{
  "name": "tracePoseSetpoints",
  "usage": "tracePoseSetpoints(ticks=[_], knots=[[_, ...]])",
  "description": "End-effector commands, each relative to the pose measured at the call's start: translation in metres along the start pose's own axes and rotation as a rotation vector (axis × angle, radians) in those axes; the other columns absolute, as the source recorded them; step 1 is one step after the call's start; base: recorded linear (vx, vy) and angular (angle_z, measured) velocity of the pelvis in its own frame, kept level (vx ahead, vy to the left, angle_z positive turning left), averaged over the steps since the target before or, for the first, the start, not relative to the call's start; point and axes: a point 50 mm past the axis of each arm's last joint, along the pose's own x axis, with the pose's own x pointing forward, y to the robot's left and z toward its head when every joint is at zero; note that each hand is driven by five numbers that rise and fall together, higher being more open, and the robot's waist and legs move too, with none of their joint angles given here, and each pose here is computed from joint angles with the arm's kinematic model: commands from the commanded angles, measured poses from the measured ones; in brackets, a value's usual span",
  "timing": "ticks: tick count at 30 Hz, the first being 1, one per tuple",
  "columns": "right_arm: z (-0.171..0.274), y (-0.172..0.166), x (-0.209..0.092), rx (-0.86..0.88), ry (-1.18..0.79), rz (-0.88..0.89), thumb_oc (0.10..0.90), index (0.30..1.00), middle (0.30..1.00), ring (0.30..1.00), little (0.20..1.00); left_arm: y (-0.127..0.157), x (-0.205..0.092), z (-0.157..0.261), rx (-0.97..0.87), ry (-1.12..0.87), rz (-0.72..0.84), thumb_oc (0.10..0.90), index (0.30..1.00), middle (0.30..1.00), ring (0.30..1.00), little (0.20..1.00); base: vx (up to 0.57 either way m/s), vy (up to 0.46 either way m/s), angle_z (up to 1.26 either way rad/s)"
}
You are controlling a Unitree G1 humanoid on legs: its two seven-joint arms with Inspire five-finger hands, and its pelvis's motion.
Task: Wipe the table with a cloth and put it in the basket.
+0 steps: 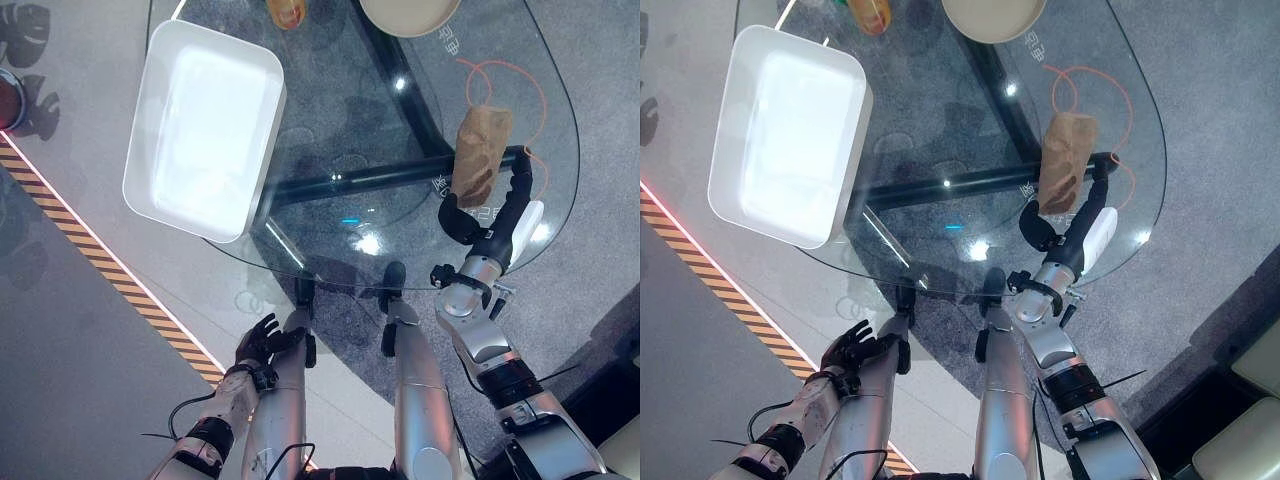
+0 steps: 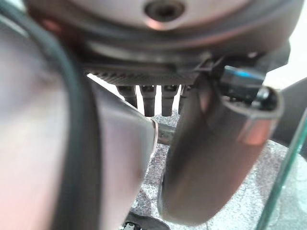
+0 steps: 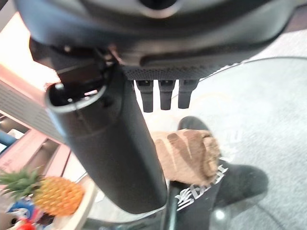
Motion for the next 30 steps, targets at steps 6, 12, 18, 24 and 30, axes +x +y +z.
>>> tracePoseSetpoints(ticks=[6, 12, 18, 24, 30], knots=[[0.023, -0.017, 0.018, 0.062, -0.11, -0.138, 0.8, 0.9, 0.9, 0.9, 0.9, -0.014, -0.009, -0.027, -0.038, 0.084, -0.04, 0.8, 0.9, 0.9, 0.9, 0.9, 0.0, 0.0, 0.0], [0.024, -0.017, 0.026, 0.095, -0.074, -0.137, 0.8, 0.9, 0.9, 0.9, 0.9, -0.015, -0.008, -0.024, -0.03, 0.081, -0.036, 0.8, 0.9, 0.9, 0.9, 0.9, 0.0, 0.0, 0.0], [0.036, -0.016, 0.034, 0.157, -0.091, -0.125, 0.8, 0.9, 0.9, 0.9, 0.9, -0.015, -0.008, -0.02, -0.028, 0.076, -0.039, 0.8, 0.9, 0.9, 0.9, 0.9, 0.0, 0.0, 0.0], [0.043, -0.015, 0.042, 0.173, -0.071, -0.123, 0.8, 0.9, 0.9, 0.9, 0.9, -0.015, -0.007, -0.019, -0.038, 0.074, -0.038, 0.8, 0.9, 0.9, 0.9, 0.9, 0.0, 0.0, 0.0], [0.04, -0.013, 0.047, 0.168, -0.027, -0.113, 0.8, 0.9, 0.9, 0.9, 0.9, -0.016, -0.006, -0.015, -0.051, 0.069, -0.027, 0.8, 0.9, 0.9, 0.9, 0.9, 0.0, 0.0, 0.0]])
